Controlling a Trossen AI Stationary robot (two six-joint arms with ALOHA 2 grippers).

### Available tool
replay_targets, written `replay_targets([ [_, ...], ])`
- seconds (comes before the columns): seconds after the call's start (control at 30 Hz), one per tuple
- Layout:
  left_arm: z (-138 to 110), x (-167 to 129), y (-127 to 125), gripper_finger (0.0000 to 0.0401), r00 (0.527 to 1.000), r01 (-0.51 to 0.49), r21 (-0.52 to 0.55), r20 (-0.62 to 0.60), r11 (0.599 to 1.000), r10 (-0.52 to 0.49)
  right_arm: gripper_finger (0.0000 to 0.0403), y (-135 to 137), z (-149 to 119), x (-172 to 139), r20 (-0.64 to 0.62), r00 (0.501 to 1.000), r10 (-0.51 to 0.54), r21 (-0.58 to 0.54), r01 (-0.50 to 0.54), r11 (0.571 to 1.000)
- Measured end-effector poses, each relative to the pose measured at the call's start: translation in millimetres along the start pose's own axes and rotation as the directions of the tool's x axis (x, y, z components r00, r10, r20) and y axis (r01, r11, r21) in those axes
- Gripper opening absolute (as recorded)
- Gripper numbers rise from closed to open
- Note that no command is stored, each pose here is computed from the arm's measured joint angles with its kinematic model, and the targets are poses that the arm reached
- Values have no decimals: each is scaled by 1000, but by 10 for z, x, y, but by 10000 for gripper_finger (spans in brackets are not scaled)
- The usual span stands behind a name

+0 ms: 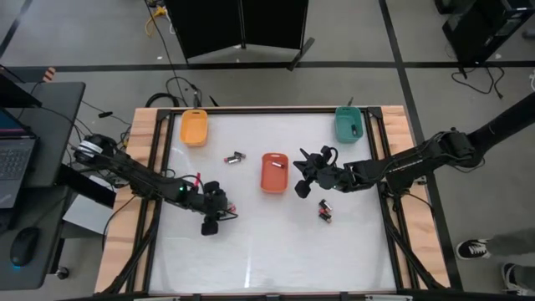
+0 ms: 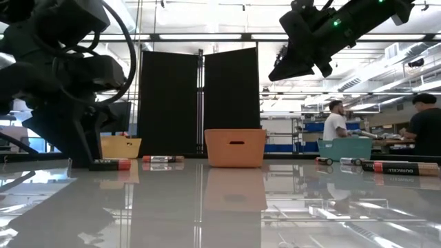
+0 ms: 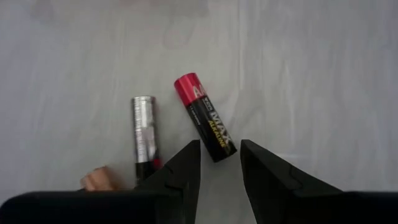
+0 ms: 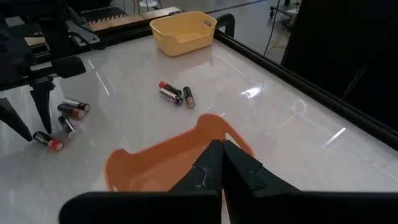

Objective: Sort batteries
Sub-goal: Put the black-red battery into the yellow bin

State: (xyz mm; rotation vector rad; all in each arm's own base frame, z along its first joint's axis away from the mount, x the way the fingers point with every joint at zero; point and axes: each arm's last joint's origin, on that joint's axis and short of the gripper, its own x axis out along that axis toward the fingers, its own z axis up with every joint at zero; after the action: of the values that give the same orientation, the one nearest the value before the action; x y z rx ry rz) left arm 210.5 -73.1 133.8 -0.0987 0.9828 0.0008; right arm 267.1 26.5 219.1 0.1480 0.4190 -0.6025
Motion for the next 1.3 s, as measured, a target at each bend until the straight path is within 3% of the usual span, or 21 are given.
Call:
replay_targets([
  [0.63, -7, 118, -4, 118, 999, -43, -126, -4, 991, 43, 11, 2, 6, -1, 5, 1000, 2, -8, -2, 1000],
  [0.87, -6, 119, 2, 50, 998, -62, -109, 3, 992, 62, 11, 4, 10, -1, 8, 1000, 4, -12, -4, 1000],
  [0.93, -6, 119, 1, 46, 998, -59, -95, 3, 994, 60, 11, 4, 11, -1, 9, 1000, 4, -12, -4, 1000],
  [1.3, 252, -268, 37, 46, 992, -99, -70, 74, 993, 104, 11, 11, 10, -7, 10, 1000, 7, -13, -7, 1000],
])
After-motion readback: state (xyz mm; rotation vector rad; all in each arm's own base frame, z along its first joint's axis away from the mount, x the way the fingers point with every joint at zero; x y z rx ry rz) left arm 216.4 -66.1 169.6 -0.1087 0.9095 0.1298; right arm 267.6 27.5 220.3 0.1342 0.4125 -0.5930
